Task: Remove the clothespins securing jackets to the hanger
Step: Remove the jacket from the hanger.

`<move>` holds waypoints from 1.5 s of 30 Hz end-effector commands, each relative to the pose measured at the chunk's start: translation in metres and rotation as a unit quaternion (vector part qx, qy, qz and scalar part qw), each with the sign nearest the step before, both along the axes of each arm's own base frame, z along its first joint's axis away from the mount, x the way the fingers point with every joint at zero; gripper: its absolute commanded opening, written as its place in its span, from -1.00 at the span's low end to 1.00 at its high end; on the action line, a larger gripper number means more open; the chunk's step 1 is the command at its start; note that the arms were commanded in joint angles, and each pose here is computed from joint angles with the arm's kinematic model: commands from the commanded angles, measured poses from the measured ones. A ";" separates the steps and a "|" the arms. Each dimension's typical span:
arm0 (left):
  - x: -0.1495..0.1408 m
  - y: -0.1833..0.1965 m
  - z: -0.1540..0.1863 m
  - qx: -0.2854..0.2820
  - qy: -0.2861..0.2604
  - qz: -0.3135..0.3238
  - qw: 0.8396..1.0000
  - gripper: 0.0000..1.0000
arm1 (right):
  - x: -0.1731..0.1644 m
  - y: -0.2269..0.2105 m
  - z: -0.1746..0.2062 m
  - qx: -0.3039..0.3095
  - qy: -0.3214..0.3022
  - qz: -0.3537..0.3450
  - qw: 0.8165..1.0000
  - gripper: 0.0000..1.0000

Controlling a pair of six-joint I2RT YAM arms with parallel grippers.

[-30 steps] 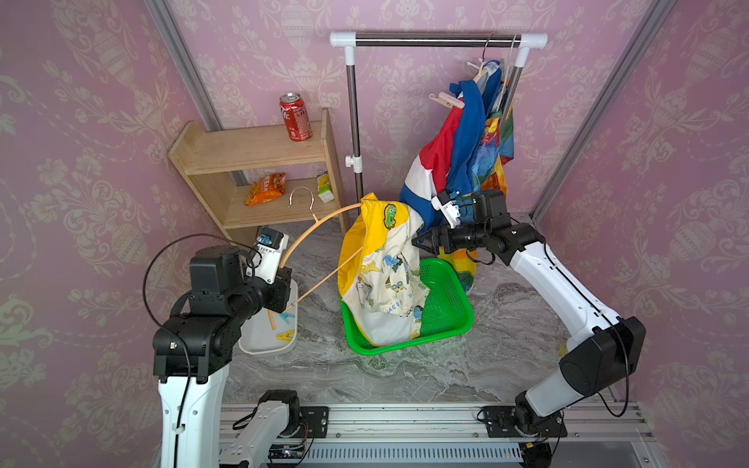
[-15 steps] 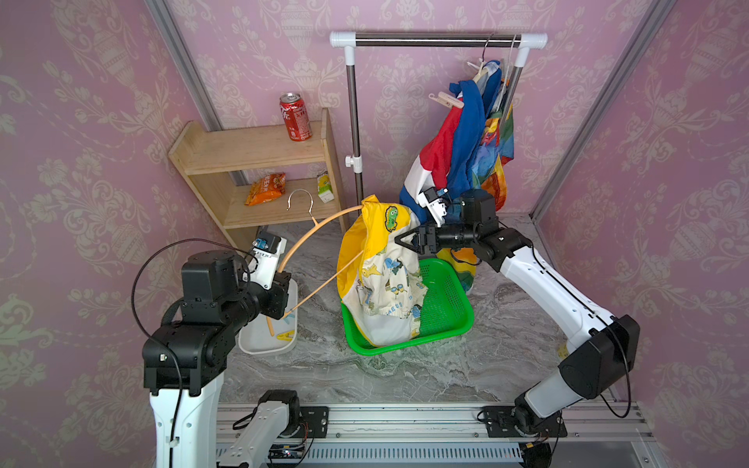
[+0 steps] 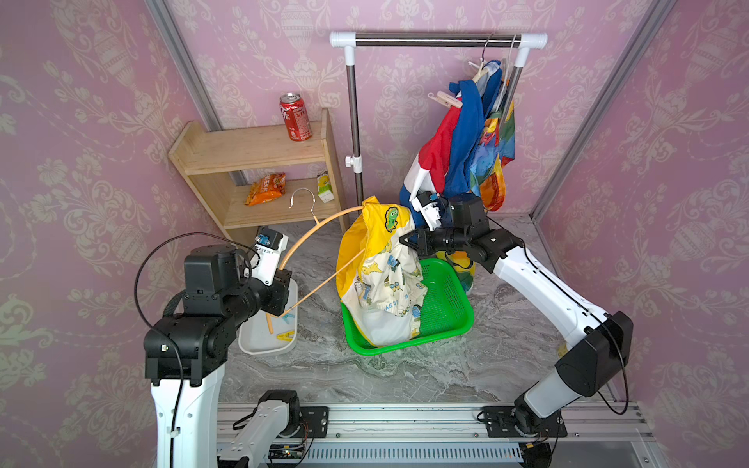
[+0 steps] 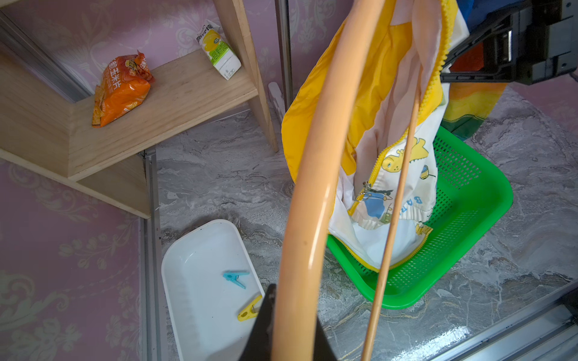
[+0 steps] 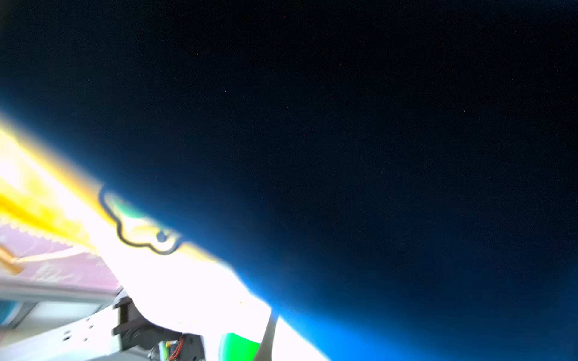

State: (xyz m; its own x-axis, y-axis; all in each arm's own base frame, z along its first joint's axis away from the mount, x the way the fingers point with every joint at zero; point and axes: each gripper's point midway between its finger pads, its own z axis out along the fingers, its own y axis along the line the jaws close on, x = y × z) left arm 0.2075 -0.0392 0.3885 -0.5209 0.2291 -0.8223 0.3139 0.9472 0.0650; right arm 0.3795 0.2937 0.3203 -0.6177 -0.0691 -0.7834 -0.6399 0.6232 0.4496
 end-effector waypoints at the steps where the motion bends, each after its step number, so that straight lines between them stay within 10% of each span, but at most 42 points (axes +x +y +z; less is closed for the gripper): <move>1: -0.003 0.010 0.012 0.025 -0.035 0.018 0.999 -1.00 | 0.012 -0.028 0.015 -0.022 -0.043 -0.081 0.996 -1.00; 9: -0.010 0.028 -0.014 0.068 -0.001 0.053 0.996 -1.00 | 0.020 -0.104 0.021 -0.046 -0.066 -0.204 0.976 -1.00; 15: -0.010 0.039 -0.018 0.096 0.005 0.070 0.993 -1.00 | -0.020 -0.100 0.014 -0.113 -0.089 -0.160 0.977 -1.00; 29: 0.018 0.052 -0.017 0.099 -0.037 0.117 0.987 -1.00 | -0.125 -0.106 0.154 -0.082 -0.258 -0.104 0.957 -1.00; 45: 0.012 0.043 -0.019 0.073 -0.037 0.104 0.991 -1.00 | -0.147 -0.019 0.055 -0.165 -0.104 0.142 0.971 -1.00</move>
